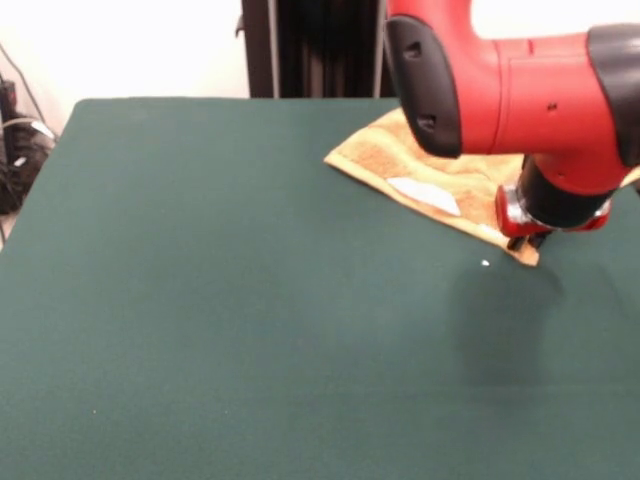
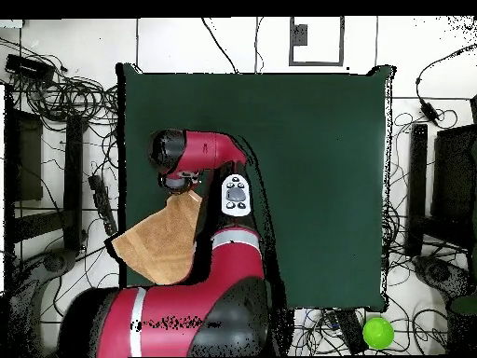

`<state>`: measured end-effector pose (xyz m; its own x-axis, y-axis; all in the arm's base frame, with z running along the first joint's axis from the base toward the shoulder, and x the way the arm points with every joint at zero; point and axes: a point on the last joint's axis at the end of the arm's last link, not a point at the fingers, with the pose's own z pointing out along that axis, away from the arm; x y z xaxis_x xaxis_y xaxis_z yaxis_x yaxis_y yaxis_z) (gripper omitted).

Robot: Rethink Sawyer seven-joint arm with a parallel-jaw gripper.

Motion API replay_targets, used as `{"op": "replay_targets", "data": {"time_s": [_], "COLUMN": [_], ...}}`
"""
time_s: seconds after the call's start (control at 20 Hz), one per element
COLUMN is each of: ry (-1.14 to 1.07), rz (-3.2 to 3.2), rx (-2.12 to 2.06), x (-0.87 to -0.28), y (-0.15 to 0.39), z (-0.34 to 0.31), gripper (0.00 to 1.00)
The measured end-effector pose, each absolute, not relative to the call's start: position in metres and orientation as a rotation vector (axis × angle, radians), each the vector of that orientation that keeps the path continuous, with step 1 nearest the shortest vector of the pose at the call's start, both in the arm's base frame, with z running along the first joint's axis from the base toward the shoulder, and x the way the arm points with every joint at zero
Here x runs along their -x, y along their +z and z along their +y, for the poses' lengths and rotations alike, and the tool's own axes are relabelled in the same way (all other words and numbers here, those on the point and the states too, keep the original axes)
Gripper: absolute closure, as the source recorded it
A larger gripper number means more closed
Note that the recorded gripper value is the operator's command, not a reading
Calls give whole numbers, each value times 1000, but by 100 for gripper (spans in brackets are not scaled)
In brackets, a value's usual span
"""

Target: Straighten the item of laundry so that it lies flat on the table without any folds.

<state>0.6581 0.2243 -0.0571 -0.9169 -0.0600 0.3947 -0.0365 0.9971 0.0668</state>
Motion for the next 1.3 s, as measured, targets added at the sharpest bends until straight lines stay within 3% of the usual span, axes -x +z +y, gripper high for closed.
{"op": "replay_targets", "data": {"time_s": [0.55, 1.3], "ry": [-164, -75], "rz": [-2694, -2865], "rx": [-10, -82], "x": [-698, -770], "y": [-60, -51], "z": [192, 142], "gripper": [100, 100]}}
